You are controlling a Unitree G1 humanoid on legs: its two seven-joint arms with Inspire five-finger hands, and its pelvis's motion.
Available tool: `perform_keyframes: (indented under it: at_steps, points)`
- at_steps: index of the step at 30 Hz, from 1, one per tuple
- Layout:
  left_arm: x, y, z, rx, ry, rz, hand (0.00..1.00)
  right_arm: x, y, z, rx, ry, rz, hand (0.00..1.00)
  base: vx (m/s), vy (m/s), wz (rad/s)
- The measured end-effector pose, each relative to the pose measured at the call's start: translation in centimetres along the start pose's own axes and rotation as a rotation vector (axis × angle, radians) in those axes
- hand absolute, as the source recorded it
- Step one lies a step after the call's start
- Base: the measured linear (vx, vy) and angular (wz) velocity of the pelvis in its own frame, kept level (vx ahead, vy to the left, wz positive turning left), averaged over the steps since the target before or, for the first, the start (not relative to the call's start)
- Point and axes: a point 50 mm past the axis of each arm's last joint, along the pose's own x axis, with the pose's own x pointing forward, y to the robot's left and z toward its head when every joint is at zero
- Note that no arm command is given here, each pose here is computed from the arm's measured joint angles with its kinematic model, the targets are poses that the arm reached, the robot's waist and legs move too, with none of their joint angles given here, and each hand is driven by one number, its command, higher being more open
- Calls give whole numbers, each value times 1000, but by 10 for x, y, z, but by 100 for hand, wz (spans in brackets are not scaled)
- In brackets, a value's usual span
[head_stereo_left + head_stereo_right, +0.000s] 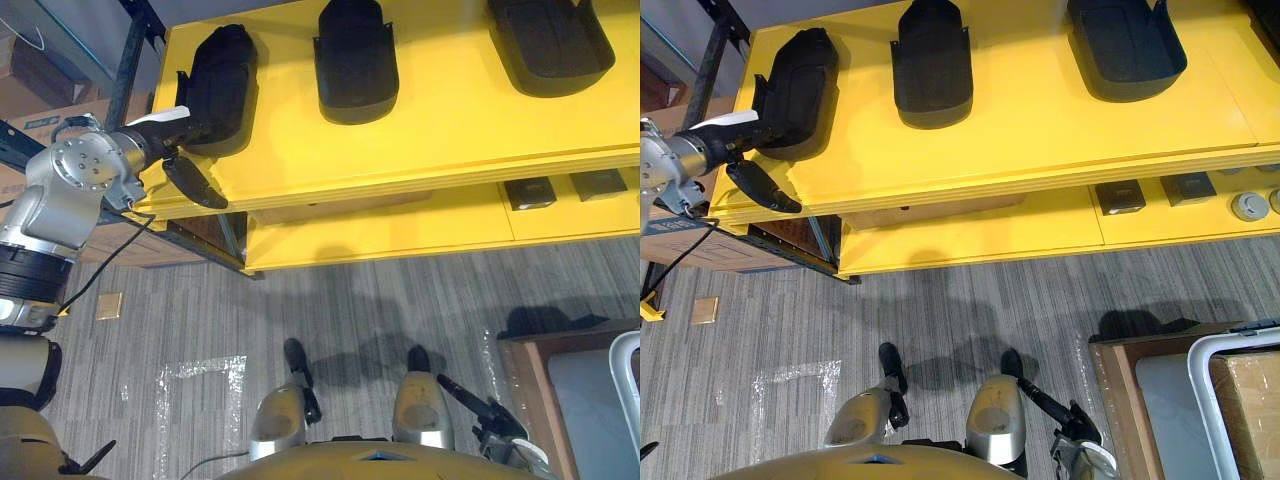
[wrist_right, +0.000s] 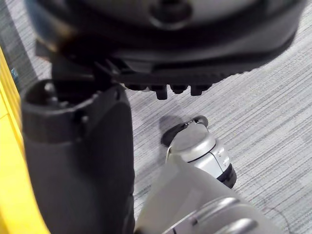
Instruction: Walk over and take three plastic housings, then place them on the shelf
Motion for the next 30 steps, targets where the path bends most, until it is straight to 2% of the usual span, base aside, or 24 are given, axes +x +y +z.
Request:
perform_keyframes:
  at_steps: [5, 12, 17, 23, 26, 29, 30]
  points:
    - [-4, 16, 2, -10, -36, 225, 100, 0, -1, -3, -7, 8, -7, 100, 0, 0, 0]
    - [-14, 36, 20, -56, -180, 571, 100, 0, -3, -4, -7, -12, -29, 100, 0, 0, 0]
    - [-26, 44, 40, -62, -325, 748, 100, 0, -3, -9, 7, -1, -33, 100, 0, 0, -2]
    - [-36, 50, 45, -124, -394, 891, 100, -1, 6, -23, 10, 41, -17, 100, -10, -5, -9]
    - [-47, 40, 34, -147, -389, 959, 100, -1, 9, -27, 15, 52, -12, 100, -10, -7, -6]
    - [-56, 10, 11, -143, -315, 1022, 100, -2, 12, -34, 24, 73, -14, 100, 3, -6, 1]
    - [-60, -13, -2, -173, -265, 1040, 100, -4, 13, -39, 29, 86, -17, 100, 9, -19, 6]
